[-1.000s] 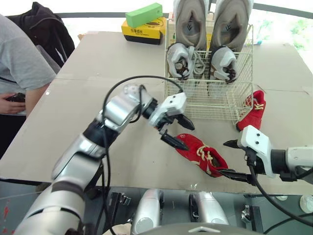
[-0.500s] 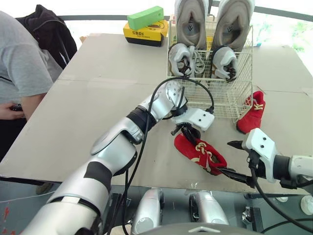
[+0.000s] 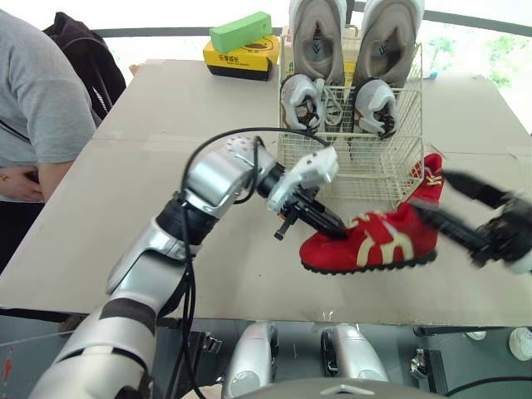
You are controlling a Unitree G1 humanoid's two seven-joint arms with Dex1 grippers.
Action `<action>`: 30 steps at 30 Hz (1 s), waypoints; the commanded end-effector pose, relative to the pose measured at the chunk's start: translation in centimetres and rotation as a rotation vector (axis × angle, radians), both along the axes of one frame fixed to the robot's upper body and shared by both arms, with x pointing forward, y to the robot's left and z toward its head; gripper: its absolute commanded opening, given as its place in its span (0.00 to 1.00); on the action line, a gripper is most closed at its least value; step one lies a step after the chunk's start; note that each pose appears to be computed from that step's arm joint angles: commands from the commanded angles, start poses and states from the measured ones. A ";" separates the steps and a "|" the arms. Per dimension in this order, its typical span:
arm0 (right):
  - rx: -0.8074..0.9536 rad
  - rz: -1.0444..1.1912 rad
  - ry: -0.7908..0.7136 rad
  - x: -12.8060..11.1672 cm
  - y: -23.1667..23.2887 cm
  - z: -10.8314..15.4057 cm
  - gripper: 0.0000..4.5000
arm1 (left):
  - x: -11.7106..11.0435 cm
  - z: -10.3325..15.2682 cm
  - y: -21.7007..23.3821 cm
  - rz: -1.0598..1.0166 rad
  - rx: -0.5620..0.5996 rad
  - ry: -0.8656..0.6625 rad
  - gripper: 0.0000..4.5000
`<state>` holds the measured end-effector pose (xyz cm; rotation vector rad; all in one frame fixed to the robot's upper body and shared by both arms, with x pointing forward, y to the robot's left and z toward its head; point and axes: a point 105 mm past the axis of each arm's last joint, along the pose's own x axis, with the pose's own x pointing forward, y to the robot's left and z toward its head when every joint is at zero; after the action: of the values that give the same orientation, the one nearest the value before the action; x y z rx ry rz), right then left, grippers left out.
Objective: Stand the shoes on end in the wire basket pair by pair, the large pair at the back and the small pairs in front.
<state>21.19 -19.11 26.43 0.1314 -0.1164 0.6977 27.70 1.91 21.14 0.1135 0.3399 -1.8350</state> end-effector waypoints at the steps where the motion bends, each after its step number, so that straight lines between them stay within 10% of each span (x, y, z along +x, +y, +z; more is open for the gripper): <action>1: 0.111 -0.047 -0.064 0.1 -1.0 2.6 1.00 | 0.3 4.8 0.7 0.200 -0.266 -0.005 0.01; 15: 0.011 0.159 0.056 2.5 6.4 1.8 1.00 | 5.7 8.8 3.3 0.961 -0.589 -0.371 0.01; 30: 0.134 0.020 0.117 7.5 8.2 2.3 1.00 | 5.1 9.7 3.4 0.972 -0.704 -0.531 0.01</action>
<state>28.91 -10.96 27.60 0.3212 0.0026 0.6959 33.35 4.72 28.77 -0.0448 -0.4537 -0.8499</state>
